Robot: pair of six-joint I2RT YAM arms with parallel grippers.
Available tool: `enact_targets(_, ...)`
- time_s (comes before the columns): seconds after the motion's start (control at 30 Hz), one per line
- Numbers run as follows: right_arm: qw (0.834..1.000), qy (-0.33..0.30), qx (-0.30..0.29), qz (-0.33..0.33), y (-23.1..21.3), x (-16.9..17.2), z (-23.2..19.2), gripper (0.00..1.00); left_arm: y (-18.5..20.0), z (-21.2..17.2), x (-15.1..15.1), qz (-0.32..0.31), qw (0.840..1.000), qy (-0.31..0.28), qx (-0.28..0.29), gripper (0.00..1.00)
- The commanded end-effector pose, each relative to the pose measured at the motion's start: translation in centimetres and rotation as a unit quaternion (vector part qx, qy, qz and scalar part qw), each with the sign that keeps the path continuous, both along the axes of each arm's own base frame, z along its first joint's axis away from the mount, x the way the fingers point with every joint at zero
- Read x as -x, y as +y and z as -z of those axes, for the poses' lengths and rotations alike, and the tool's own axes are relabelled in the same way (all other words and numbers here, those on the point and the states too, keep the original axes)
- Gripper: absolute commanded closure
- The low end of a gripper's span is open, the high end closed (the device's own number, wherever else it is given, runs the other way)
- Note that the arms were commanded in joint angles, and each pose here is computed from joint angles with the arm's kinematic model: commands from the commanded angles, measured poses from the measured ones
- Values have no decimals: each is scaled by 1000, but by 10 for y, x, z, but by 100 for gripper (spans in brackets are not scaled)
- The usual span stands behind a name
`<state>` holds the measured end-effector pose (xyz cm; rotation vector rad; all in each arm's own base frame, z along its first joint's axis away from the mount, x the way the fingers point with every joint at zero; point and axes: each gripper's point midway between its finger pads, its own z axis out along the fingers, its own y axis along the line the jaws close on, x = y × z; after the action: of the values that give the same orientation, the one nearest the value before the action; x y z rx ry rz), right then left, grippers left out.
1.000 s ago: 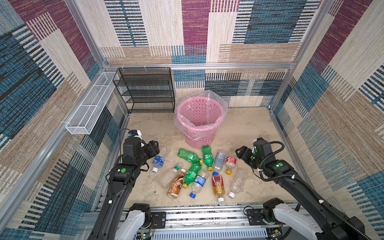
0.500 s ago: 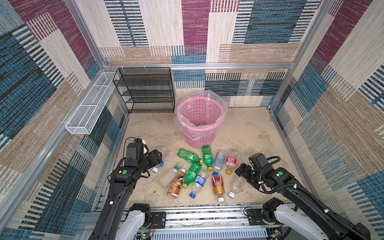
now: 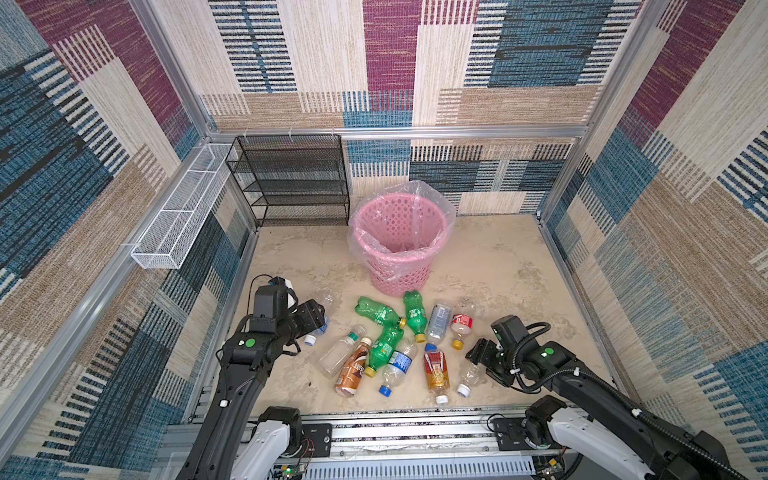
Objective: Throw the plastic bottles in the bin
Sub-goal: 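Lower the right gripper onto the clear crushed bottle while the left gripper approaches, then lift the clear bottle with the right gripper and carry it over the pink bin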
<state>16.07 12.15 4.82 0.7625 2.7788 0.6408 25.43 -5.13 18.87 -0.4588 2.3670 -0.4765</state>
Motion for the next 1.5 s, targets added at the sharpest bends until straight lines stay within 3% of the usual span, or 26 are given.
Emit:
enact_targets(0.0,1000,-18,-15,5,5,-7,-3,31,-3,-3,0,8,1000,-2,3,29)
enact_targets(0.23,999,-34,-12,11,0,-8,-7,47,-3,-5,0,9,1000,-4,5,29)
enact_targets(0.43,998,-66,-14,13,-2,-13,-25,50,-3,-7,0,7,1000,-4,5,29)
enact_targets(0.57,994,-110,-24,6,3,-27,-56,50,-4,-9,-1,9,1000,-4,6,29)
enact_targets(0.7,977,-207,-48,-13,19,-61,-127,50,-4,-13,-3,9,1000,-7,7,29)
enact_targets(0.8,937,-336,-80,-41,45,-109,-236,51,-5,-18,-5,6,1000,-14,10,29)
enact_targets(0.9,872,-476,-99,-62,72,-152,-362,48,-7,-24,-8,4,1000,-21,18,29)
enact_targets(0.97,829,-544,-111,-72,88,-176,-433,37,-8,-30,-10,3,999,-28,23,29)
enact_targets(1.03,820,-558,-103,-82,102,-199,-454,27,-9,-37,-11,5,999,-32,26,30)
enact_targets(1.1,822,-551,-101,-98,115,-212,-453,14,-8,-45,-9,6,999,-38,23,29)
enact_targets(1.13,822,-551,-102,-103,117,-213,-453,1,-6,-48,-7,5,999,-43,16,29)
enact_targets(1.27,816,-568,-79,-71,93,-199,-458,1,1,-48,-4,-4,999,-51,-1,29)
enact_targets(1.47,847,-526,-46,-58,71,-179,-410,0,-4,-37,-5,2,999,-35,9,29)
